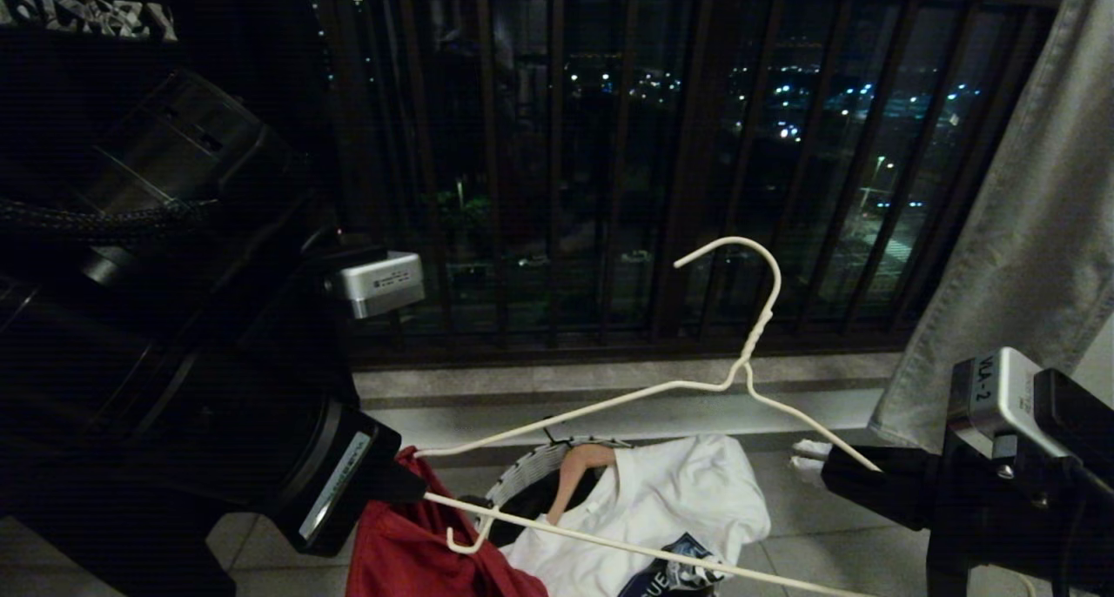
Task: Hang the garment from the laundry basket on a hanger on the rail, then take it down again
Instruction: Hang the clothes on the clothes rack
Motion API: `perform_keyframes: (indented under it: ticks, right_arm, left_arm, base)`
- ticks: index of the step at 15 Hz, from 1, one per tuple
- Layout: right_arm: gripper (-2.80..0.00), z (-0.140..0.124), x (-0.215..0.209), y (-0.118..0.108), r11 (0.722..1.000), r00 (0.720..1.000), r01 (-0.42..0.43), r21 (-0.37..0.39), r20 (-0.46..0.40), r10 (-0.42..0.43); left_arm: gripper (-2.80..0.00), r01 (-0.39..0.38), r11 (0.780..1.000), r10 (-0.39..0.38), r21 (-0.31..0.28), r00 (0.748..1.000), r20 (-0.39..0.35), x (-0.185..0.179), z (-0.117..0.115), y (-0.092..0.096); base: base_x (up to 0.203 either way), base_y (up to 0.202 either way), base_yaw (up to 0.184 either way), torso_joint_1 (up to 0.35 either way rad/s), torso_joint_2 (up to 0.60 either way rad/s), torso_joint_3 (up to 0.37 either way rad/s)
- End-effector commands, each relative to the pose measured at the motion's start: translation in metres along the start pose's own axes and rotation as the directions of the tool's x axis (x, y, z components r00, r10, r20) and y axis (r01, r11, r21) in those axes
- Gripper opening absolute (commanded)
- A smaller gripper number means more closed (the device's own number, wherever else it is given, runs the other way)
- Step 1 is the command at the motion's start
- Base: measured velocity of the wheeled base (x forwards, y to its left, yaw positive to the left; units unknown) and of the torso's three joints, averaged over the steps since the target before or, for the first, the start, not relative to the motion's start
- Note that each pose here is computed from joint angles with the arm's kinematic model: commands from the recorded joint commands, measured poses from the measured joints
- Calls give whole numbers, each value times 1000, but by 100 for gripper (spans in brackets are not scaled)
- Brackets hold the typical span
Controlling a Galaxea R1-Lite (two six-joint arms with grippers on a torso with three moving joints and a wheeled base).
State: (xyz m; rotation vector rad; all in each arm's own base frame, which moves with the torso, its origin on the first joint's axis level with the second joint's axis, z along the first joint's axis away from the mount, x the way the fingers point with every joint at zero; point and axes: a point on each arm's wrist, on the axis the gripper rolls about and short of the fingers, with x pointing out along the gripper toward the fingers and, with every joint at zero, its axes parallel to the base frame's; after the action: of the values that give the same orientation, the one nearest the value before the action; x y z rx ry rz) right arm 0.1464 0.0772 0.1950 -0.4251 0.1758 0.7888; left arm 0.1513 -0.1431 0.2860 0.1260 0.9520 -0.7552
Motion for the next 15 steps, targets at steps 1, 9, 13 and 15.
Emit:
perform_keyframes:
  ticks: [1, 9, 13, 15]
  right_arm:
    - [-280, 2, 0, -1, 1000, 1000, 3, -12, 19, -3]
    - [-280, 12, 9, -7, 999, 999, -7, -50, 39, 9]
    - [-280, 13, 12, -7, 998, 999, -27, -54, 44, 30]
    - [-280, 13, 11, -6, 998, 998, -35, -56, 48, 38]
  left_arm:
    - [-280, 24, 1000, -24, 6, 1000, 10, -6, -2, -4]
    - [-280, 54, 999, -54, -2, 999, 11, -6, -1, -5]
    - [-280, 55, 998, -55, -2, 998, 4, -5, -2, -5]
    - [-280, 55, 998, -55, -12, 998, 6, -4, 0, -5]
  base:
    - [0, 0, 0, 0, 0, 0]
    - [0, 0, 0, 0, 0, 0]
    - [0, 0, 0, 0, 0, 0]
    - [0, 0, 0, 0, 0, 0]
